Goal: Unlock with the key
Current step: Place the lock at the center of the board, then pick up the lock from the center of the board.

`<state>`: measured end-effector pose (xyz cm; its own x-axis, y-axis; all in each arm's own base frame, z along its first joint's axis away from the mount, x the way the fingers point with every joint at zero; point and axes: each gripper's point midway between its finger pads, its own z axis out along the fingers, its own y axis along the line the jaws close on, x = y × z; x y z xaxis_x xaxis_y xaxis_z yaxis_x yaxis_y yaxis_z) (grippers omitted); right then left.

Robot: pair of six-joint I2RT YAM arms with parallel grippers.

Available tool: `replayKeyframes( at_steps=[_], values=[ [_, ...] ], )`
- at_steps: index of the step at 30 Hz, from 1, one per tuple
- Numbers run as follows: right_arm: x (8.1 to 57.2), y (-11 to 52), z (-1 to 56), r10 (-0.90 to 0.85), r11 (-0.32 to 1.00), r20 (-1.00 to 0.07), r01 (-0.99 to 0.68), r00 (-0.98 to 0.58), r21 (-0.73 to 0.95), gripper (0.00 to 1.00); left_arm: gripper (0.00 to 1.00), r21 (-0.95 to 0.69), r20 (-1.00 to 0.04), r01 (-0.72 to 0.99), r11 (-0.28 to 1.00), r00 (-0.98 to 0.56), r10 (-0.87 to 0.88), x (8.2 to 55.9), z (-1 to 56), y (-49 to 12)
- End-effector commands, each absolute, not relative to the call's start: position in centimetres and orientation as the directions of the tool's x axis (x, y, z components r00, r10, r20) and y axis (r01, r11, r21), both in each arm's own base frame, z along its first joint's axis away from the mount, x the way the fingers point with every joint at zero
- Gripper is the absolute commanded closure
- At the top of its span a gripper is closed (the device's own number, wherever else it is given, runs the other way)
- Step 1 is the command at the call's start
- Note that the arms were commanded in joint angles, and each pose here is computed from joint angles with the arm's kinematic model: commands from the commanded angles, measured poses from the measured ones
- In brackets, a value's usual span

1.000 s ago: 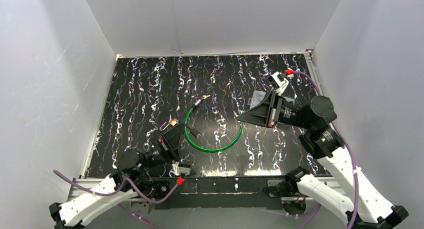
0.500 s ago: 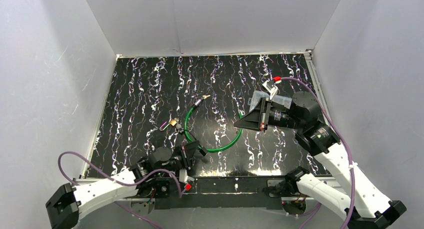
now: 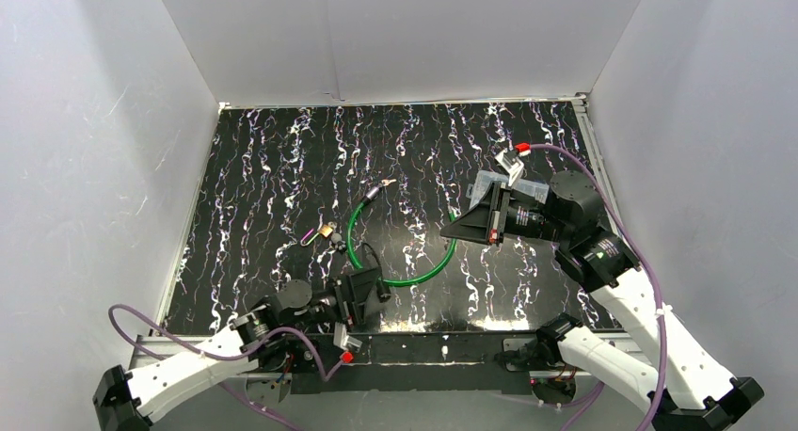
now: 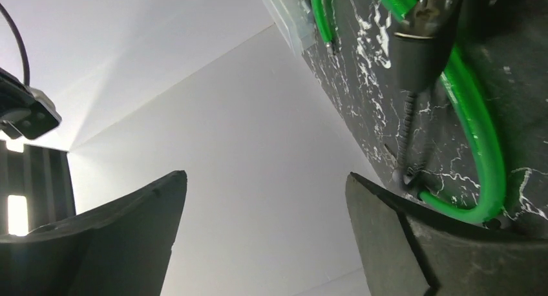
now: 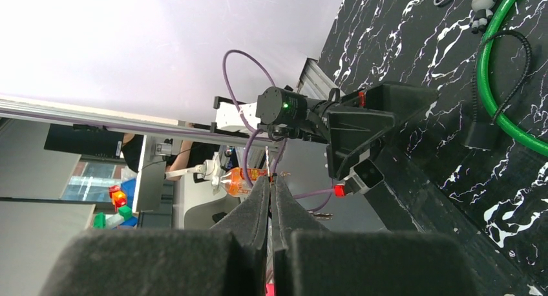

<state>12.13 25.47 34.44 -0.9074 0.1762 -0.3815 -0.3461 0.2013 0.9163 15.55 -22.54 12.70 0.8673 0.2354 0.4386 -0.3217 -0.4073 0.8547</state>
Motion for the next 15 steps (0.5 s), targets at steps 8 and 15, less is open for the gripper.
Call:
replayKeyframes(
  at_steps=[8,15],
  values=[
    [12.3,25.1,35.9,0.193,0.183,-0.441,-0.410,-0.876,0.894,0.99,0.02,0.745,0.347,-0.270,-0.610,0.938,0.009,11.3,12.0,-19.2],
    [12.3,25.1,36.0,0.185,0.176,-0.439,-0.410,-0.879,0.895,0.99,0.04,0.673,0.106,-0.024,-0.739,0.992,0.065,11.3,14.0,-19.1]
  ],
)
